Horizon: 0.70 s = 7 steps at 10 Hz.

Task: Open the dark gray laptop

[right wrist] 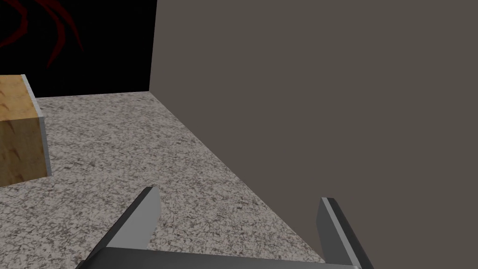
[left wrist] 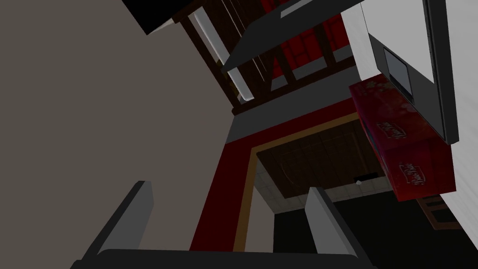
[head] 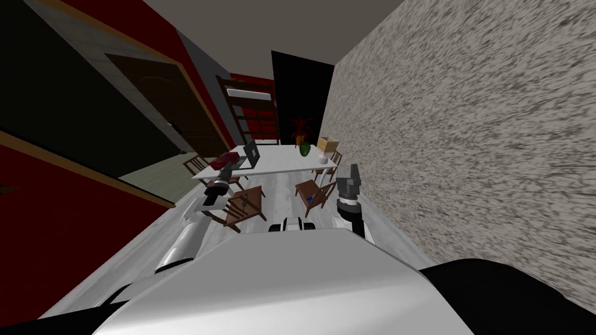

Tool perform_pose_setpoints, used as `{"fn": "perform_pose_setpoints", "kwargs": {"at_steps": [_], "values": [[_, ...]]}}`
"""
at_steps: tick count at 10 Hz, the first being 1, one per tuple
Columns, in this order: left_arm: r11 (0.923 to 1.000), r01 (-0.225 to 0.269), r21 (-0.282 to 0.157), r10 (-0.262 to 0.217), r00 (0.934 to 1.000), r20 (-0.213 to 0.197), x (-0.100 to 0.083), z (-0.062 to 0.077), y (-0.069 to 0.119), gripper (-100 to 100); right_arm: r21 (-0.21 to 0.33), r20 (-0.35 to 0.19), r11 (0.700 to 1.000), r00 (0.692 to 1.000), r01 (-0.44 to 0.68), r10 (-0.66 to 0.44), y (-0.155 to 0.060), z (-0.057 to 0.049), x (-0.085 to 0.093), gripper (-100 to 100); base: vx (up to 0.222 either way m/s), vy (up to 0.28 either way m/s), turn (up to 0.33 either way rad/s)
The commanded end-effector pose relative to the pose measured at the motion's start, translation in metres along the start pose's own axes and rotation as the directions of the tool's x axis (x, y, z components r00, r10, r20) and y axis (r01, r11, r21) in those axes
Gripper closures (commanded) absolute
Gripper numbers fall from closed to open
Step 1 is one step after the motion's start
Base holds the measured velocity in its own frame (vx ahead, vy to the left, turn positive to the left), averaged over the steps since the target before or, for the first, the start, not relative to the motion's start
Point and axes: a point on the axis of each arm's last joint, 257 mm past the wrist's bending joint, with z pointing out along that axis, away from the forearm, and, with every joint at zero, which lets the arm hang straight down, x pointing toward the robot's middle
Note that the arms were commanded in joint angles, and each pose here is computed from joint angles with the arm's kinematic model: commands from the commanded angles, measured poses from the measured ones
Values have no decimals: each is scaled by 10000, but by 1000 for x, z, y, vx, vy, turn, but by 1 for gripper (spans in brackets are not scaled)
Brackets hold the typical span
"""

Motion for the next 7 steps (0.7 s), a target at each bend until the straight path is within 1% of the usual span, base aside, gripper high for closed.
{"fn": "perform_pose_setpoints", "kwargs": {"at_steps": [1,2,3,4,5,6,7], "values": [[9988,-179,-460,191,9995,255,-17,9,19,-100,0,0,10000,10000,0,0,0,0,0,0,10,-28,-79],[9984,-360,-440,384,9978,548,-36,22,14,-100,0,0,10000,10000,0,0,0,0,0,0,15,-40,-117],[9969,-332,-712,368,9980,505,-34,19,28,-100,0,0,10000,10000,0,0,0,0,0,0,14,-30,-67],[9958,-487,-775,548,9953,793,-53,31,26,-100,0,0,10000,10000,0,0,0,0,0,0,16,-38,-121],[9928,-443,-1111,527,9959,735,-50,26,43,-100,0,0,10000,10000,0,0,0,0,0,0,15,-29,-66],[9917,-575,-1149,695,9923,1029,-69,38,39,-100,0,0,10000,10000,0,0,0,0,0,0,20,-30,-92],[9880,-528,-1449,673,9930,972,-67,34,54,-100,0,0,10000,10000,0,0,0,0,0,0,18,-21,-60]]}}
